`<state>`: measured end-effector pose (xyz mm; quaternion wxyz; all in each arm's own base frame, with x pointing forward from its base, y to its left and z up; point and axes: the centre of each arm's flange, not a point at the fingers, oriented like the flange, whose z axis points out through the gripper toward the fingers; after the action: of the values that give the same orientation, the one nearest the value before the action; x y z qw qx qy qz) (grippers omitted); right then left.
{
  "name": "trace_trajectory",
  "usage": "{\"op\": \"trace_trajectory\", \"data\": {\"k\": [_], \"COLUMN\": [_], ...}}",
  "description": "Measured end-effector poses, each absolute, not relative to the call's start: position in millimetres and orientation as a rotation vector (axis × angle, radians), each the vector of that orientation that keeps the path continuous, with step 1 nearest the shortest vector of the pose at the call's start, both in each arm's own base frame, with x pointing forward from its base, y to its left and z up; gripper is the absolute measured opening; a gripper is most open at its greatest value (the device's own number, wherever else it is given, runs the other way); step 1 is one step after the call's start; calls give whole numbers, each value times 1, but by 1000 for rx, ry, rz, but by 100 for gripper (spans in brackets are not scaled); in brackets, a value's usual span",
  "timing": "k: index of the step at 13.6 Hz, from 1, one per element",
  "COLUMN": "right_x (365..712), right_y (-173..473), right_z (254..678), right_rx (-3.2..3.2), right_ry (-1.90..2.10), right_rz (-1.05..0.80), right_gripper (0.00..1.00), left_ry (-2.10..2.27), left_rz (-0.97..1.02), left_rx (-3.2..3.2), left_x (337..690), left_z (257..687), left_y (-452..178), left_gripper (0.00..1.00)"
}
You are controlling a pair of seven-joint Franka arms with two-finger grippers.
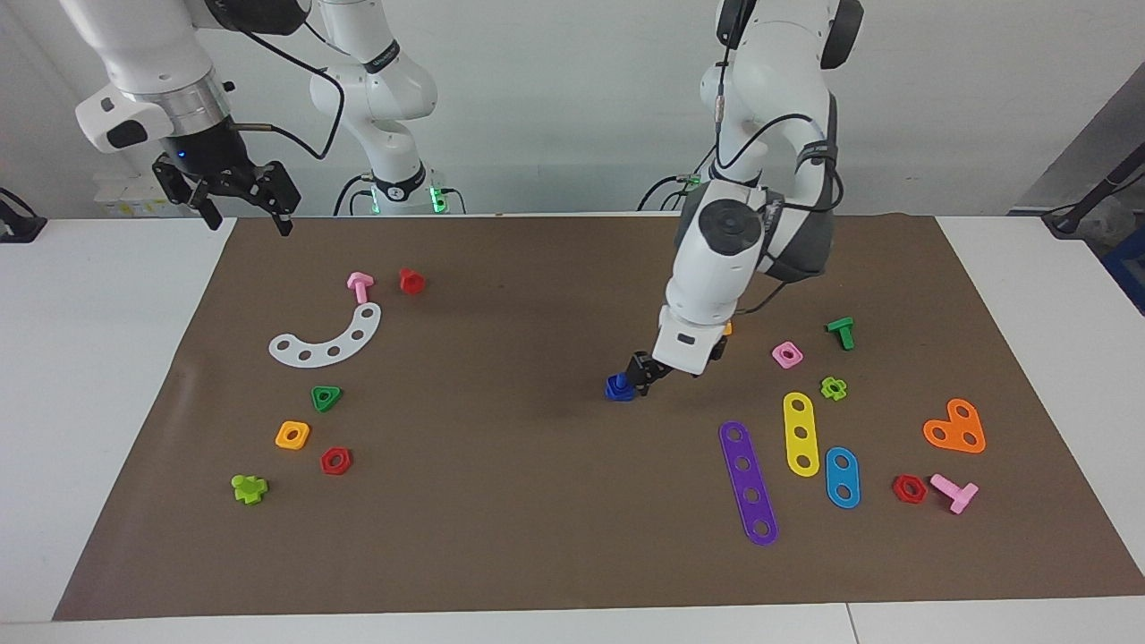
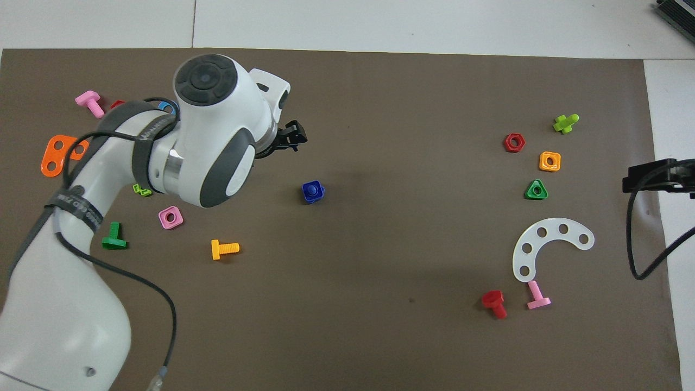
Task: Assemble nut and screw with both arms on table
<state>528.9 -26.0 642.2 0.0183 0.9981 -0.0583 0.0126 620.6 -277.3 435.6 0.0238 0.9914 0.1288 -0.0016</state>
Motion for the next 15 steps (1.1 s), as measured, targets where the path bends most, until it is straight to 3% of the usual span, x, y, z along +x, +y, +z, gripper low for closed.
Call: {"op": "trace_trajectory", "data": {"k": [4, 8, 15], "right_x": [529, 529, 529], "right_y": [-25, -25, -24], "right_z": [642, 642, 642], "right_rx": [3100, 3100, 3100], "right_ry": [-179, -178, -177], "right_rz": [39, 39, 39], "right_gripper": [100, 100, 100], "left_ry": [117, -67, -107], "left_rz": [-174, -271, -75], "left_rx": [3126, 3111, 3110], "left_x": [615, 600, 568], "left_z": [490, 492, 568], "left_y": [-160, -69, -9], "left_gripper": [100, 100, 100]}}
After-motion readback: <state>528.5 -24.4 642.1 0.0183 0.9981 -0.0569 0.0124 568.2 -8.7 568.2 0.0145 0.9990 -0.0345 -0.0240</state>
